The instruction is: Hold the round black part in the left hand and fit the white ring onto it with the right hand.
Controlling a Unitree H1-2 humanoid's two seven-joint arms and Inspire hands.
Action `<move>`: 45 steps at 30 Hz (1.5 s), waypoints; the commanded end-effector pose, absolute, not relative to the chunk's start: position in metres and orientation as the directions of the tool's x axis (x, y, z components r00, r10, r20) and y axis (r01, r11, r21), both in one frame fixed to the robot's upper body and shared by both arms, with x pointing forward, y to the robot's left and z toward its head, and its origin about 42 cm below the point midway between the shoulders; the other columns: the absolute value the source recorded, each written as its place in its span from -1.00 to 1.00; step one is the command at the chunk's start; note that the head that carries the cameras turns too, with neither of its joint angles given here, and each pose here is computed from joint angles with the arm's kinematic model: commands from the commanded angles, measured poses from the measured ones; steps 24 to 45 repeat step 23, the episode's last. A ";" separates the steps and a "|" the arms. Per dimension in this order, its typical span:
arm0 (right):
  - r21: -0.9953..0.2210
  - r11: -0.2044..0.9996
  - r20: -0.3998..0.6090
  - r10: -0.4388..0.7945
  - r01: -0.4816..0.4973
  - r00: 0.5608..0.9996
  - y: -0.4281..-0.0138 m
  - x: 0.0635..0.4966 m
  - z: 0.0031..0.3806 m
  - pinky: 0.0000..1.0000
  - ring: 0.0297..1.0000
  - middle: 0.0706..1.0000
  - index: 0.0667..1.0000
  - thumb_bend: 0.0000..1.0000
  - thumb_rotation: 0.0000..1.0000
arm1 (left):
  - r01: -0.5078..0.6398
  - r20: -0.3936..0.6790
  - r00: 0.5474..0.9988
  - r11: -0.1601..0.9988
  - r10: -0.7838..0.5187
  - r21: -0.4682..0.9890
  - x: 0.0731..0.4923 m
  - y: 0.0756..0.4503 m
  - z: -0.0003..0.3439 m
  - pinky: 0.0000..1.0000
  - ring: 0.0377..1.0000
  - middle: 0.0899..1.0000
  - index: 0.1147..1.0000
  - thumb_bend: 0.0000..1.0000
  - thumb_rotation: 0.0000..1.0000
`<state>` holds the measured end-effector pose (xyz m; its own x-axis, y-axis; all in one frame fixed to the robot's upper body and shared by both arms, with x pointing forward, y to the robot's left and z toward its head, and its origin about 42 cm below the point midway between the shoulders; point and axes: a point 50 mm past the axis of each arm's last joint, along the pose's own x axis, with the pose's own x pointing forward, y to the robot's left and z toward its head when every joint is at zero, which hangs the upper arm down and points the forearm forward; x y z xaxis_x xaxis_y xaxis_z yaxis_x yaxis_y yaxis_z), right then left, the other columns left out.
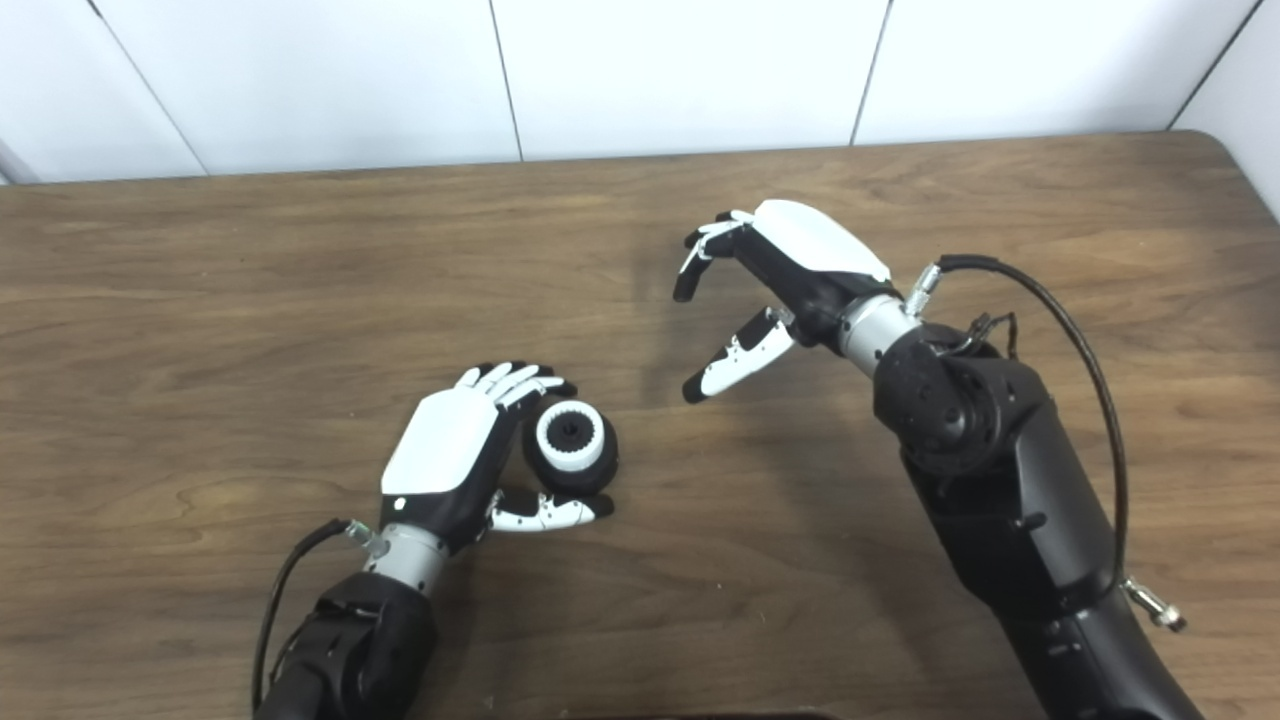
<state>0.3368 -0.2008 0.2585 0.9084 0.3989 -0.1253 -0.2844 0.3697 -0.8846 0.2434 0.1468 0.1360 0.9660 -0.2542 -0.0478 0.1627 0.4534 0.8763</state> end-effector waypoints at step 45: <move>-0.896 0.384 -0.066 0.380 -0.222 0.923 -0.205 0.344 0.268 0.74 0.90 0.72 0.17 0.89 -0.49 | 0.162 -0.015 0.951 0.456 -0.309 0.875 0.251 0.197 0.180 0.90 0.88 0.88 0.97 1.00 -0.20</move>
